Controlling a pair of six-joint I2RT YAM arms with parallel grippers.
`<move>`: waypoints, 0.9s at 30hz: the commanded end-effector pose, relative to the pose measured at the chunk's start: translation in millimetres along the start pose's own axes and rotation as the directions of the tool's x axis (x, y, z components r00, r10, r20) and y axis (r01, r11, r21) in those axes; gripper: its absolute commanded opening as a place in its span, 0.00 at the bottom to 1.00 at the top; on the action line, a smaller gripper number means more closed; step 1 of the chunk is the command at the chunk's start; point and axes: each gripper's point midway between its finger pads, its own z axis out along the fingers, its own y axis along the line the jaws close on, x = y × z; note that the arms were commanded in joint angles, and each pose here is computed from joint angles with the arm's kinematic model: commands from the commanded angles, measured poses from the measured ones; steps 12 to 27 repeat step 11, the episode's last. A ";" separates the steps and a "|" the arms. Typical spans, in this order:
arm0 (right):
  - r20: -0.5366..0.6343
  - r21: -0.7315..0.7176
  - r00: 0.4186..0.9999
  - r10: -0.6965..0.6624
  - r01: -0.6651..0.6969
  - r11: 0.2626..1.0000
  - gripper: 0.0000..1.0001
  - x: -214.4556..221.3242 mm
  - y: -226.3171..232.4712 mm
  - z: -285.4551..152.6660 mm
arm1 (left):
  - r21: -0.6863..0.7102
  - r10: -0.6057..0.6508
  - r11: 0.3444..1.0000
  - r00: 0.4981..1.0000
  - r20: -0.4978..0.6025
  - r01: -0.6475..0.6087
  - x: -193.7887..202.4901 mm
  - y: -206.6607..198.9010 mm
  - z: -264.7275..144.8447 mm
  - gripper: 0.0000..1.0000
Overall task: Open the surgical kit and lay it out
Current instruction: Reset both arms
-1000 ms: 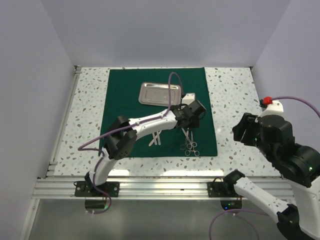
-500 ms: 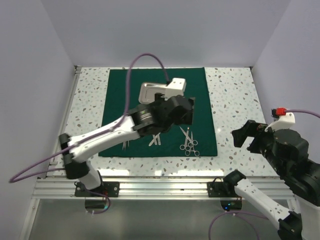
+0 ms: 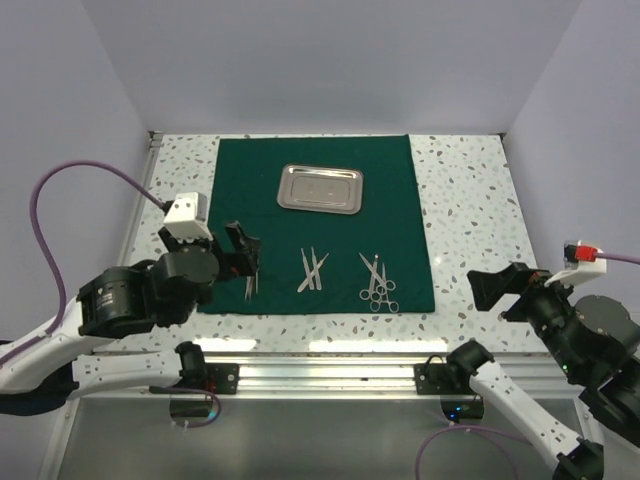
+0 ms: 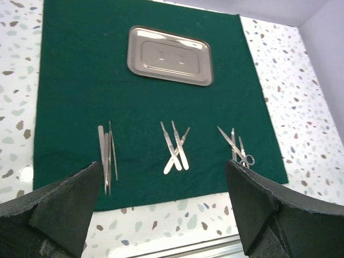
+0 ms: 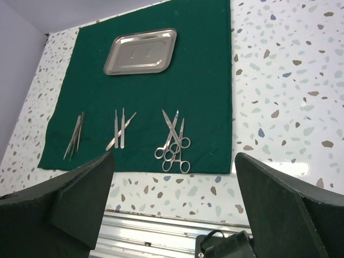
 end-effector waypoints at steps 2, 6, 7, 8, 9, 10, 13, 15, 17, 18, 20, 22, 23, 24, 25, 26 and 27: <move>0.016 -0.067 1.000 -0.005 0.006 0.998 0.99 -13.4 24.7 18.1 | -0.119 0.067 0.991 0.998 0.006 -0.066 -2.2 13.5 5.1 0.99; 0.029 -0.066 0.999 -0.014 0.016 0.998 0.99 -22.2 30.4 25.3 | -0.119 0.060 0.991 0.998 0.018 -0.058 -1.8 16.5 4.9 1.00; 0.030 -0.067 0.999 -0.014 0.016 0.998 0.99 -22.4 31.1 26.8 | -0.115 0.057 0.992 0.998 0.023 -0.053 -2.5 16.9 4.6 0.99; 0.037 -0.073 0.999 -0.020 0.023 0.997 0.99 -23.8 32.9 28.8 | -0.116 0.067 0.991 0.997 0.028 -0.064 -2.6 17.8 5.0 1.00; 0.031 -0.070 0.999 -0.027 0.029 0.997 0.99 -23.0 33.3 31.2 | -0.117 0.074 0.991 0.997 0.028 -0.070 -1.6 17.9 5.8 1.00; 0.029 -0.069 0.999 -0.028 0.030 0.997 0.99 -23.4 33.9 32.2 | -0.123 0.086 0.989 0.996 0.027 -0.082 -0.9 19.2 6.5 1.00; 0.026 -0.065 0.999 -0.036 0.038 0.997 0.99 -23.6 33.9 33.2 | -0.132 0.122 0.984 0.992 0.022 -0.118 0.7 20.6 8.0 1.00; 0.026 -0.065 0.999 -0.036 0.038 0.997 0.99 -23.6 33.9 33.2 | -0.132 0.122 0.984 0.992 0.022 -0.118 0.7 20.6 8.0 1.00; 0.026 -0.065 0.999 -0.036 0.038 0.997 0.99 -23.6 33.9 33.2 | -0.132 0.122 0.984 0.992 0.022 -0.118 0.7 20.6 8.0 1.00; 0.026 -0.065 0.999 -0.036 0.038 0.997 0.99 -23.6 33.9 33.2 | -0.132 0.122 0.984 0.992 0.022 -0.118 0.7 20.6 8.0 1.00; 0.026 -0.065 0.999 -0.036 0.038 0.997 0.99 -23.6 33.9 33.2 | -0.132 0.122 0.984 0.992 0.022 -0.118 0.7 20.6 8.0 1.00; 0.026 -0.065 0.999 -0.036 0.038 0.997 0.99 -23.6 33.9 33.2 | -0.132 0.122 0.984 0.992 0.022 -0.118 0.7 20.6 8.0 1.00; 0.026 -0.065 0.999 -0.036 0.038 0.997 0.99 -23.6 33.9 33.2 | -0.132 0.122 0.984 0.992 0.022 -0.118 0.7 20.6 8.0 1.00; 0.026 -0.065 0.999 -0.036 0.038 0.997 0.99 -23.6 33.9 33.2 | -0.132 0.122 0.984 0.992 0.022 -0.118 0.7 20.6 8.0 1.00; 0.026 -0.065 0.999 -0.036 0.038 0.997 0.99 -23.6 33.9 33.2 | -0.132 0.122 0.984 0.992 0.022 -0.118 0.7 20.6 8.0 1.00; 0.026 -0.065 0.999 -0.036 0.038 0.997 0.99 -23.6 33.9 33.2 | -0.132 0.122 0.984 0.992 0.022 -0.118 0.7 20.6 8.0 1.00; 0.026 -0.065 0.999 -0.036 0.038 0.997 0.99 -23.6 33.9 33.2 | -0.132 0.122 0.984 0.992 0.022 -0.118 0.7 20.6 8.0 1.00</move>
